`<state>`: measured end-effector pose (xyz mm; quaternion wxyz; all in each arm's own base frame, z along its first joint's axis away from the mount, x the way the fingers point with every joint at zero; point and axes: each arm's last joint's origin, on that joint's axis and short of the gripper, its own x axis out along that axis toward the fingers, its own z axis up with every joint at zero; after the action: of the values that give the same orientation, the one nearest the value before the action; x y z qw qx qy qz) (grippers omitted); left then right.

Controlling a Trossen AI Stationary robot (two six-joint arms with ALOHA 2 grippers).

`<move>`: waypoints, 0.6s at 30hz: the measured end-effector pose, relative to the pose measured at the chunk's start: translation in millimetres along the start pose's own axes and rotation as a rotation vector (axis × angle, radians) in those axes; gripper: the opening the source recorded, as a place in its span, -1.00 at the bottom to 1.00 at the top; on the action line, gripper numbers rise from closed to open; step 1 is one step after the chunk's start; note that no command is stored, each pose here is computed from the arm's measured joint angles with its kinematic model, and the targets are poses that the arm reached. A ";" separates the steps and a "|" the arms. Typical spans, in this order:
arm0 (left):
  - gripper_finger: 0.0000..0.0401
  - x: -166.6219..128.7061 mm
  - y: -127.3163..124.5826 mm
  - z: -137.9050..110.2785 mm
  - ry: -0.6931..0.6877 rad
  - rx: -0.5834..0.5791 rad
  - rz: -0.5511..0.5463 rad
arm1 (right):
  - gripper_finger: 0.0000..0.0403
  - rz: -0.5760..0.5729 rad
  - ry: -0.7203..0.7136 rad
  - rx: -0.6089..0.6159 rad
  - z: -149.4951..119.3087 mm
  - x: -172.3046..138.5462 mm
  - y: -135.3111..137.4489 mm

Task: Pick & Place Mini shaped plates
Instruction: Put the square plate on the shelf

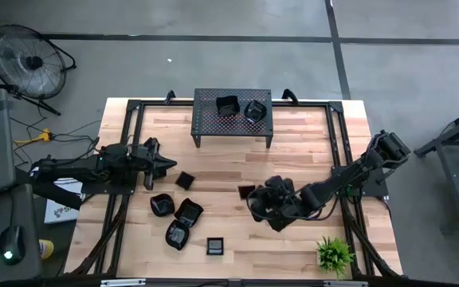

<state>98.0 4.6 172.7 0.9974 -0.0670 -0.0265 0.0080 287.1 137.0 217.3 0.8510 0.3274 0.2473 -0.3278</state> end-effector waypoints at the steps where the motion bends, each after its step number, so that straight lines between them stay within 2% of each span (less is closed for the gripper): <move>1: -0.99 0.0 -0.3 2.4 -0.025 0.001 -0.001 | -1.00 0.004 -0.030 -0.010 5.1 1.0 2.6; 5: -0.98 -0.6 -0.9 10.9 -0.115 0.016 0.006 | -1.00 0.018 -0.135 -0.044 27.9 8.1 11.9; 8: -0.90 -0.7 -1.0 11.8 -0.124 0.044 0.009 | -1.00 0.046 -0.186 -0.062 48.0 16.5 17.9; 10: -0.76 -0.7 -1.0 11.7 -0.124 0.064 0.010 | -1.00 0.081 -0.203 -0.066 59.9 22.6 20.6; 14: -0.36 -1.1 -1.3 14.1 -0.130 0.130 0.014 | -1.00 0.137 -0.213 -0.042 79.2 32.9 21.4; 18: -0.02 -1.3 -2.2 22.8 -0.135 0.200 0.028 | -1.00 0.152 -0.218 -0.042 88.2 38.0 19.9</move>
<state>95.6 5.4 195.4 0.9948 0.0334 -0.0916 0.0288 344.9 69.9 259.5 0.9020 0.2896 0.1346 -0.2906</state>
